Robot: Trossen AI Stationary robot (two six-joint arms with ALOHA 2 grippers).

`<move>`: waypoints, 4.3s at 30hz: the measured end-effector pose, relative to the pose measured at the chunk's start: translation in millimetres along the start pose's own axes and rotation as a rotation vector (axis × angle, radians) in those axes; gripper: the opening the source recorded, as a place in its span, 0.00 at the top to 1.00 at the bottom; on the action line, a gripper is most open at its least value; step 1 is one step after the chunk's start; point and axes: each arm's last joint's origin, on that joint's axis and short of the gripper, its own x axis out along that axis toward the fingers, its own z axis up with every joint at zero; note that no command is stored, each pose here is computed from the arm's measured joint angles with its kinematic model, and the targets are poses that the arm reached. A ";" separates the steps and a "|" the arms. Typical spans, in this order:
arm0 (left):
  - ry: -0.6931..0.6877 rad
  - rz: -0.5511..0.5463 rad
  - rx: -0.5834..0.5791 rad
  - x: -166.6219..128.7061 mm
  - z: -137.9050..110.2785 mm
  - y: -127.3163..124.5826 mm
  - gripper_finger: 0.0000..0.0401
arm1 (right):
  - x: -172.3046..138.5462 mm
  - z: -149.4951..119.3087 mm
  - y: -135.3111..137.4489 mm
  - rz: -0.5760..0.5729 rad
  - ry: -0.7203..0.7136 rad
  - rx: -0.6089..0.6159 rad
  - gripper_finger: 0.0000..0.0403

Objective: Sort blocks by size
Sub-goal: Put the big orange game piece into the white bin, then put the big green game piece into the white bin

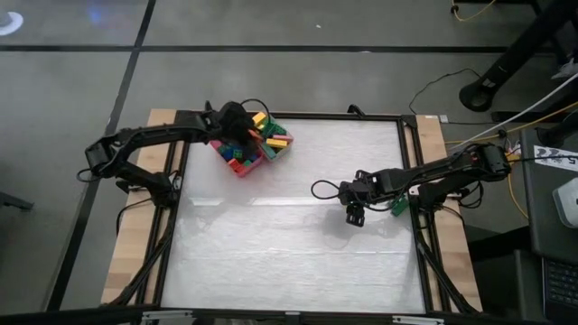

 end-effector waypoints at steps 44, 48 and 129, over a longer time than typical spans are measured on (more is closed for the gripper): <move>0.017 0.068 -0.001 28.3 -6.6 1.2 0.63 | 0.2 0.9 0.3 0.004 -0.008 0.001 0.39; 0.015 0.075 -0.001 28.3 -6.5 1.5 0.56 | 0.2 0.9 0.3 0.004 -0.008 0.001 0.39; -0.012 -0.201 0.278 -7.7 -15.9 -108.7 0.55 | 7.8 -62.2 -23.6 -0.383 0.722 0.039 0.75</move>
